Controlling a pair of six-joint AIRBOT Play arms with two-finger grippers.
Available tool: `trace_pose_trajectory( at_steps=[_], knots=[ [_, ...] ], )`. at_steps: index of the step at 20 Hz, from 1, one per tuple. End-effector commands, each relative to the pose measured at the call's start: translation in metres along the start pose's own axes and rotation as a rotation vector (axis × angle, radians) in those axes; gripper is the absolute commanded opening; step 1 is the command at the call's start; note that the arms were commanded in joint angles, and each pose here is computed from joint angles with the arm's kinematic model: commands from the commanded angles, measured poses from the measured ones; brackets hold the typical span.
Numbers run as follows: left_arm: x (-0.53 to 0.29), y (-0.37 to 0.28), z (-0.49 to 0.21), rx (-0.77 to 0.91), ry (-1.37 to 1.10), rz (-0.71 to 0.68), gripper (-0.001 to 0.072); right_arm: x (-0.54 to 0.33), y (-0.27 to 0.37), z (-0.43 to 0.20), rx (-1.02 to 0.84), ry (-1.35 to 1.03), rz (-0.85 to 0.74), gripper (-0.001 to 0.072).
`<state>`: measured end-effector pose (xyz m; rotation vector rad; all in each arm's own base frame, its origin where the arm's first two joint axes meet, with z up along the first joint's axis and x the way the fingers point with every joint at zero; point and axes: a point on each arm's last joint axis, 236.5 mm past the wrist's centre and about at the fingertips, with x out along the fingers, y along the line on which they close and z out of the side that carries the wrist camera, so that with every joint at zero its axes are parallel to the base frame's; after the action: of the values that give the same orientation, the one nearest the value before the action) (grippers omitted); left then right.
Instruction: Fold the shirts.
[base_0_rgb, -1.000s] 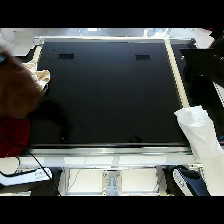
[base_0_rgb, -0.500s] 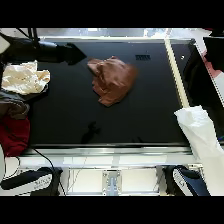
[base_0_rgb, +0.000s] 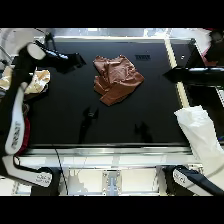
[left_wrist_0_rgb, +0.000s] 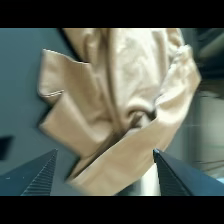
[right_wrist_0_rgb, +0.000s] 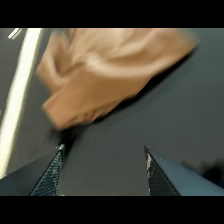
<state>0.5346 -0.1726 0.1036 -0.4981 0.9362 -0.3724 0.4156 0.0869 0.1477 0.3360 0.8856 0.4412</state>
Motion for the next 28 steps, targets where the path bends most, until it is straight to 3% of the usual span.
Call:
trace_pose_trajectory(
  at_steps=[1, 5, 9, 13, 15, 18, 25, 28],
  knots=[
    [0.066, 0.001, -0.002, -0.148, -0.007, -0.137, 0.0699, 0.114, -0.008, -0.028, 0.141, 0.12, 0.075, 0.0546],
    [0.105, 0.019, -0.019, -0.161, 0.02, -0.126, 0.0699, 0.211, 0.029, -0.028, 0.1, 0.066, 0.115, 0.0547],
    [0.14, 0.014, -0.045, -0.149, 0.053, -0.114, 0.0699, 0.263, 0.076, -0.031, -0.09, 0.1, 0.126, 0.0545],
    [0.162, 0.022, -0.059, -0.004, 0.044, -0.023, 0.0697, 0.262, 0.059, -0.007, -0.303, 0.106, -0.043, 0.0487],
    [0.165, 0.036, -0.067, 0.16, 0.062, 0.072, 0.0691, 0.251, 0.04, 0.004, -0.393, 0.123, -0.132, 0.0487],
    [0.166, 0.042, -0.07, 0.27, 0.064, 0.133, 0.0689, 0.246, 0.032, 0.015, -0.399, 0.105, -0.156, 0.0488],
    [0.156, 0.059, -0.086, 0.194, 0.166, 0.159, 0.0678, 0.257, 0.023, -0.01, -0.377, 0.192, -0.16, 0.0489],
    [0.134, 0.078, -0.074, 0.062, 0.171, 0.189, 0.0678, 0.254, 0.023, -0.011, -0.384, 0.209, -0.163, 0.0489]
  ],
)
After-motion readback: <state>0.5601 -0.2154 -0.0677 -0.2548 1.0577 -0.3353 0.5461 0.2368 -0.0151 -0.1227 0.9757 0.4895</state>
